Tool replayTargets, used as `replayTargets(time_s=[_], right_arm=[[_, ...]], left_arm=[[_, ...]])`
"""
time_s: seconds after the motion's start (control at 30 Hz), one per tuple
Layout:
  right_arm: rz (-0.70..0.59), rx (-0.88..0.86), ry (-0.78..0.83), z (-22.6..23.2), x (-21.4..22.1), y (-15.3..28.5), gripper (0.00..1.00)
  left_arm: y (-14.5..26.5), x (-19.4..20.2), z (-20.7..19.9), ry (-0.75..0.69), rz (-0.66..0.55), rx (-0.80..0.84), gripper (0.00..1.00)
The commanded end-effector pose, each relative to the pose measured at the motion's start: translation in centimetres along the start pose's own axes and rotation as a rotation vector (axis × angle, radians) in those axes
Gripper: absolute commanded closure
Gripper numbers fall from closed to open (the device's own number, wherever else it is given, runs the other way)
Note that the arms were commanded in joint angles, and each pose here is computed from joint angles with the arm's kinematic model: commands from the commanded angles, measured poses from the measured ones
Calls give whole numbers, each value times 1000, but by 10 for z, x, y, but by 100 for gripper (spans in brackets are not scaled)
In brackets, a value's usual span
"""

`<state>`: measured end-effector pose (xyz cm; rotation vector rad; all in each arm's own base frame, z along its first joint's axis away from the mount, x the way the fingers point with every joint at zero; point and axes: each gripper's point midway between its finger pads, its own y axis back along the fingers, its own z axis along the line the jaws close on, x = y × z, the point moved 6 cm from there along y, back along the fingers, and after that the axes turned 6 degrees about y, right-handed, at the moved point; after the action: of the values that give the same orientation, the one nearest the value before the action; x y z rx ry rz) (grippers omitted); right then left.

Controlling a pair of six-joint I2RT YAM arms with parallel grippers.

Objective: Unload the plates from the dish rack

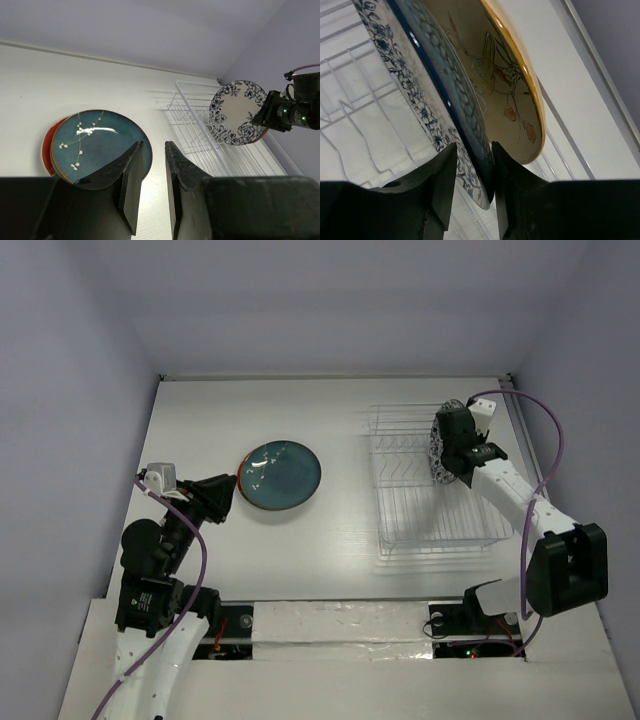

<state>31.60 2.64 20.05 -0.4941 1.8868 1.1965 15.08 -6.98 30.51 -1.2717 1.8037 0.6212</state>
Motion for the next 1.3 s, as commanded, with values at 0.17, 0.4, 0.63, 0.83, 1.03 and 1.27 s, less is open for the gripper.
replayTargets(time_s=[0.17, 0.4, 0.63, 0.83, 1.03, 1.27], right_arm=[[-102, 10, -51, -6, -41, 11, 87], [-152, -30, -53, -17, -65, 36, 100], [-250, -70, -96, -34, -95, 71, 100], [-314, -88, -120, -49, -116, 106, 100], [-409, -428, -206, -13, -130, 154, 100], [-340, -998, -278, 97, -107, 190, 100]], left_arm=[[-2, -5, -2, -8, -28, 12, 79], [-2, -5, -2, -8, -25, 16, 78], [-3, -5, -2, -8, -24, 15, 78], [-3, -4, -2, -7, -20, 13, 77], [-4, -3, -2, -6, -16, 17, 77], [-3, -4, -2, -7, -21, 15, 77]])
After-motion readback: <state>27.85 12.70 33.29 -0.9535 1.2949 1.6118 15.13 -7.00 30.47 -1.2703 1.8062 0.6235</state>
